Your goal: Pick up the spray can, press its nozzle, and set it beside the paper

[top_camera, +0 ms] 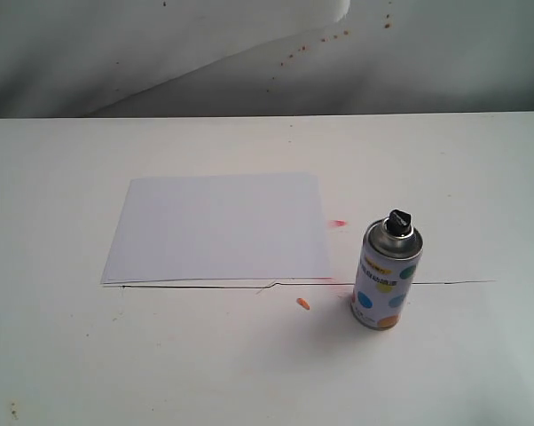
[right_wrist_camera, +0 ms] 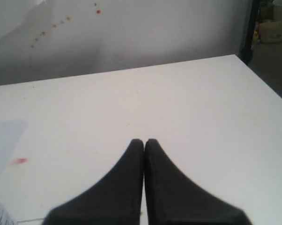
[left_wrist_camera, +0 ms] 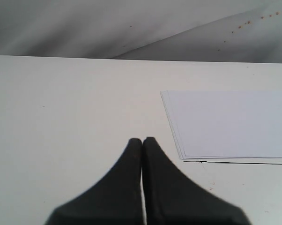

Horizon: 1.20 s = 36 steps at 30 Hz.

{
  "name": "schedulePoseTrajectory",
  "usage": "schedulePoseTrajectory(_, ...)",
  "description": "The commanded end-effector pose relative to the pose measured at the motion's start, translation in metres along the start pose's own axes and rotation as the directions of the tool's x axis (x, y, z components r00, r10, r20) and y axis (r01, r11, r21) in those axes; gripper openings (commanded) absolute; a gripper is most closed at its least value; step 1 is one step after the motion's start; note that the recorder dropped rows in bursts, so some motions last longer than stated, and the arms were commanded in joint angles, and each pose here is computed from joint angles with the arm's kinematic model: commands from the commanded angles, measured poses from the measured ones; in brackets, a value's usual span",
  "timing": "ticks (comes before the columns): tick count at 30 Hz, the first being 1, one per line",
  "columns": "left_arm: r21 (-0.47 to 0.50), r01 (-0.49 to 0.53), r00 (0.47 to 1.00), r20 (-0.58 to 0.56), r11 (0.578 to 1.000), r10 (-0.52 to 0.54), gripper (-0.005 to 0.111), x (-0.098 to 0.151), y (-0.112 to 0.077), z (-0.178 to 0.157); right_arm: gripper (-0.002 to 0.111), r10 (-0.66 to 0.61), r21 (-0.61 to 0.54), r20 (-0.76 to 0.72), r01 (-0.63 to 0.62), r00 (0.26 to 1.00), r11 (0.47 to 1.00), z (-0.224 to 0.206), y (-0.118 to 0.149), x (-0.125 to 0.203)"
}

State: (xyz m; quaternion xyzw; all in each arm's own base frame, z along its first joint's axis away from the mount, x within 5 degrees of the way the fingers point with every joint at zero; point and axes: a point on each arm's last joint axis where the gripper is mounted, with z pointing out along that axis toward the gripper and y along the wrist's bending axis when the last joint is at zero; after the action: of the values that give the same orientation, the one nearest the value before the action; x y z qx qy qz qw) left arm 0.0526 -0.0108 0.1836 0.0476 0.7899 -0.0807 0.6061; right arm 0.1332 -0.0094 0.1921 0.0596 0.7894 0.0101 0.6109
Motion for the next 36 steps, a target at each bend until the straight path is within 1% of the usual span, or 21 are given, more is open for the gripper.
schedulePoseTrajectory(1, 0.002, 0.000, 1.000, 0.005, 1.000, 0.000, 0.000, 0.001, 0.000, 0.000, 0.000, -0.017, -0.007, -0.058, 0.016, 0.998, 1.000, -0.002, 0.000, 0.009)
schedulePoseTrajectory(5, 0.002, 0.000, 1.000, 0.005, 1.000, 0.000, 0.000, 0.001, 0.000, 0.000, 0.000, -0.031, -0.030, -0.079, 0.029, 0.996, 0.999, -0.002, 0.002, 0.011)
schedulePoseTrajectory(11, 0.002, 0.000, 1.000, 0.005, 1.000, 0.000, 0.000, 0.001, 0.000, 0.000, 0.000, -0.088, -0.085, -0.028, 0.085, 0.996, 0.993, 0.002, 0.007, 0.008)
schedulePoseTrajectory(14, 0.002, 0.000, 1.000, 0.005, 1.000, 0.000, 0.000, 0.001, 0.000, 0.000, 0.000, -0.053, -0.109, 0.023, 0.055, 0.998, 0.993, 0.006, 0.009, 0.004)
schedulePoseTrajectory(18, 0.002, 0.000, 1.000, 0.005, 1.000, 0.000, 0.000, 0.001, 0.000, 0.000, 0.000, -0.033, -0.142, 0.121, 0.050, 0.992, 0.989, 0.008, 0.013, -0.003)
schedulePoseTrajectory(24, 0.002, 0.000, 1.000, 0.005, 1.000, 0.000, 0.000, 0.001, 0.000, 0.000, 0.000, -0.010, -0.131, 0.158, 0.031, 0.987, 0.991, 0.008, 0.011, -0.007)
schedulePoseTrajectory(29, 0.002, 0.000, 1.000, 0.005, 1.000, 0.000, 0.000, 0.001, 0.000, 0.000, 0.000, -0.077, -0.142, 0.016, 0.078, 0.997, 0.987, 0.012, 0.012, 0.008)
schedulePoseTrajectory(30, 0.002, 0.000, 1.000, 0.005, 1.000, 0.000, 0.000, 0.001, 0.000, 0.000, 0.000, -0.098, -0.164, -0.032, 0.092, 0.995, 0.982, 0.016, 0.013, 0.014)
schedulePoseTrajectory(31, 0.002, 0.000, 1.000, 0.005, 1.000, 0.000, 0.000, 0.001, 0.000, 0.000, 0.000, -0.100, -0.176, -0.055, 0.089, 0.994, 0.980, 0.017, 0.014, 0.017)
schedulePoseTrajectory(32, 0.002, 0.000, 1.000, 0.005, 1.000, 0.000, 0.000, 0.001, 0.000, 0.000, 0.000, -0.104, -0.201, -0.112, 0.080, 0.988, 0.976, 0.022, 0.016, 0.025)
schedulePoseTrajectory(36, 0.002, 0.000, 1.000, 0.005, 1.000, 0.000, 0.000, 0.001, 0.000, 0.000, 0.000, -0.106, -0.286, -0.174, 0.053, 0.979, 0.957, 0.036, 0.021, 0.042)
